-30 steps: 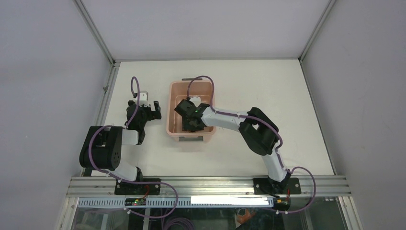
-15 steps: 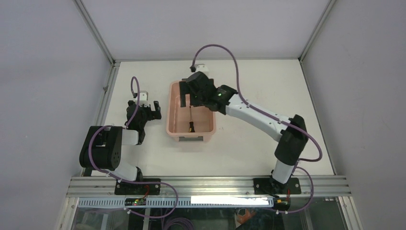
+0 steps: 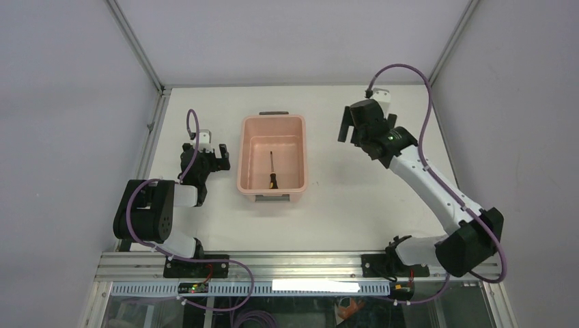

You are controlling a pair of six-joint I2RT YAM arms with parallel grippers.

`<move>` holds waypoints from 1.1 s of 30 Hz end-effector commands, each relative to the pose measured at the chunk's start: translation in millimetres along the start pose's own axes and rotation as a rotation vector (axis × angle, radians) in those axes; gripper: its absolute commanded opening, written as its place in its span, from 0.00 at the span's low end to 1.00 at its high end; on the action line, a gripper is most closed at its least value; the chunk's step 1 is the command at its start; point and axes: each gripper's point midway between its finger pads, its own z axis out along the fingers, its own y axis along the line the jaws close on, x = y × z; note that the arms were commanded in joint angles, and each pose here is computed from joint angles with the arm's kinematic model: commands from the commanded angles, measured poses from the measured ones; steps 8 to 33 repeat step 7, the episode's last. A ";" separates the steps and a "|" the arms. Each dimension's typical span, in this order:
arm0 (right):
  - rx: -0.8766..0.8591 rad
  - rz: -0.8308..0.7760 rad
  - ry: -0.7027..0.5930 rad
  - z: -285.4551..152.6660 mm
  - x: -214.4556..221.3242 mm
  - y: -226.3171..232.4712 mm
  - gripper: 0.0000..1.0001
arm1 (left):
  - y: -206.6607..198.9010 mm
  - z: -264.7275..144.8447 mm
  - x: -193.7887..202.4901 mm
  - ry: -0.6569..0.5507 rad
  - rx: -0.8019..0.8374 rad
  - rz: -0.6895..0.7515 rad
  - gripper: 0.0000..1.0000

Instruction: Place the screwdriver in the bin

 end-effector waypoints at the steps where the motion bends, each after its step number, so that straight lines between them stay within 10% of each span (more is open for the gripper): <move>1: 0.156 -0.051 -0.057 -18.2 5.0 -53.4 0.99 | -6.2 1.4 -20.6 -0.061 0.022 -0.017 0.99; 33: 0.133 -0.024 -0.080 -20.9 21.4 -62.4 0.99 | -6.2 1.4 -20.5 -0.061 0.021 -0.017 0.99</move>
